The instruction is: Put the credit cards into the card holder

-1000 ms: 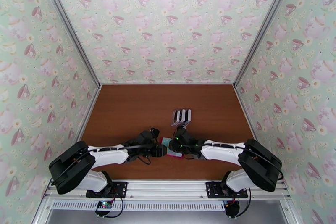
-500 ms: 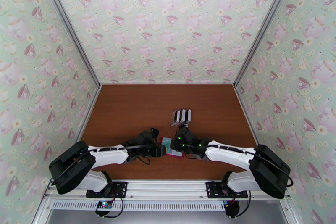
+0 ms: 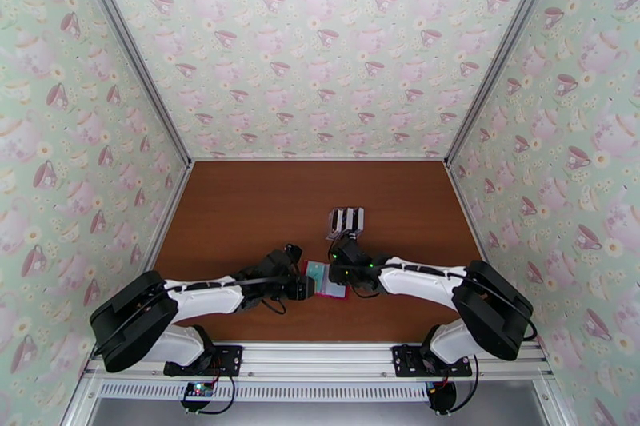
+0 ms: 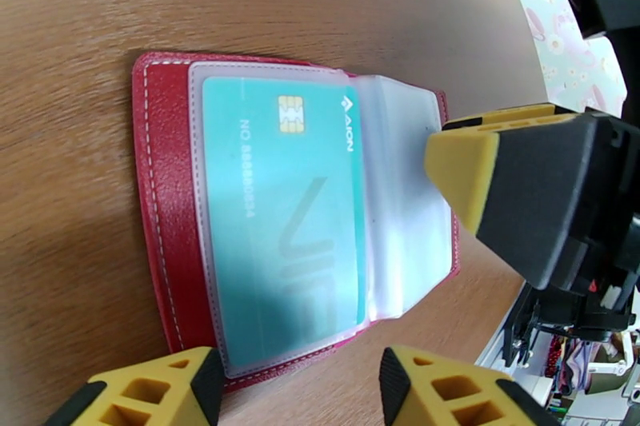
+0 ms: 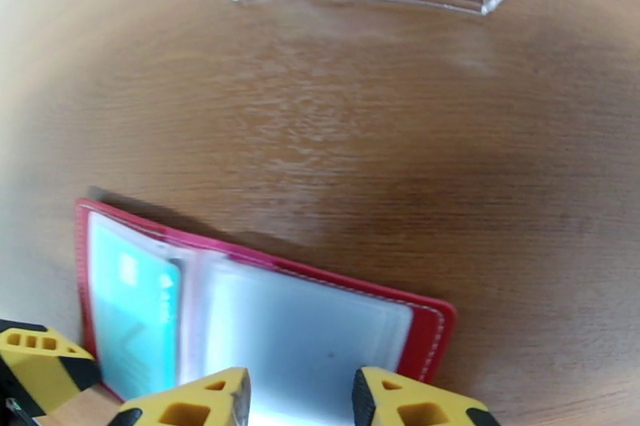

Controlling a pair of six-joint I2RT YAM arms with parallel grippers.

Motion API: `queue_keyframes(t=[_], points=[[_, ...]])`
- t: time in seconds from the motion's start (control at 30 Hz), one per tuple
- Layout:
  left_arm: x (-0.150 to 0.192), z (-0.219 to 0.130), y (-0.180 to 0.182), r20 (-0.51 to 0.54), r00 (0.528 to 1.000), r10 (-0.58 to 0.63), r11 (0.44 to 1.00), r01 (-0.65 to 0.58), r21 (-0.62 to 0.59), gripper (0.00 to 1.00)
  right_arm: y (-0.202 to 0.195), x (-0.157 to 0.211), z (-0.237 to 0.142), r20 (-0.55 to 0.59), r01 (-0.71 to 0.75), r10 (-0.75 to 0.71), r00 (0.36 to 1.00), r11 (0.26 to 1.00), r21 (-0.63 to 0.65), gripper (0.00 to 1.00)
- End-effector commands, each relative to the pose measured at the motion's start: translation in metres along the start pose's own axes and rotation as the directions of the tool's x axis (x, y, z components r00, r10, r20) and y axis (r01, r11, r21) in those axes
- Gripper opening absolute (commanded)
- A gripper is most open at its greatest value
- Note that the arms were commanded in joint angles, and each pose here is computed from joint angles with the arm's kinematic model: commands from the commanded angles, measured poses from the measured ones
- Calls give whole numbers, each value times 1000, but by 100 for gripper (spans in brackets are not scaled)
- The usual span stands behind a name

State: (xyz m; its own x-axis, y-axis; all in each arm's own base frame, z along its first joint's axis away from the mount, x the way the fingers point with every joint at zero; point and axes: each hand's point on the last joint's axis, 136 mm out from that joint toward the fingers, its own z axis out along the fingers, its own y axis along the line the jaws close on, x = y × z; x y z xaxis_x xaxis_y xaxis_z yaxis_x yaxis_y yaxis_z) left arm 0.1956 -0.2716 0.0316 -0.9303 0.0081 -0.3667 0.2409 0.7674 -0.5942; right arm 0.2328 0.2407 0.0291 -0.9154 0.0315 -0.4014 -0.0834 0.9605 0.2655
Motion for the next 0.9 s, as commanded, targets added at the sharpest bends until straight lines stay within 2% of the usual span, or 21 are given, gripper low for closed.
queue_keyframes(t=[0.0, 0.47, 0.87], points=[[26, -1, 39, -81, 997, -18, 987, 4, -163, 58, 2, -11, -1, 26, 19, -19, 999, 1000, 19, 41], [16, 0, 23, -67, 998, 9, 993, -17, -120, 59, 6, -19, 0, 39, 17, -18, 999, 1000, 12, 41], [19, 1, 28, -75, 997, 9, 990, -19, -137, 62, 4, -21, 11, 25, 20, -20, 999, 1000, 20, 41]])
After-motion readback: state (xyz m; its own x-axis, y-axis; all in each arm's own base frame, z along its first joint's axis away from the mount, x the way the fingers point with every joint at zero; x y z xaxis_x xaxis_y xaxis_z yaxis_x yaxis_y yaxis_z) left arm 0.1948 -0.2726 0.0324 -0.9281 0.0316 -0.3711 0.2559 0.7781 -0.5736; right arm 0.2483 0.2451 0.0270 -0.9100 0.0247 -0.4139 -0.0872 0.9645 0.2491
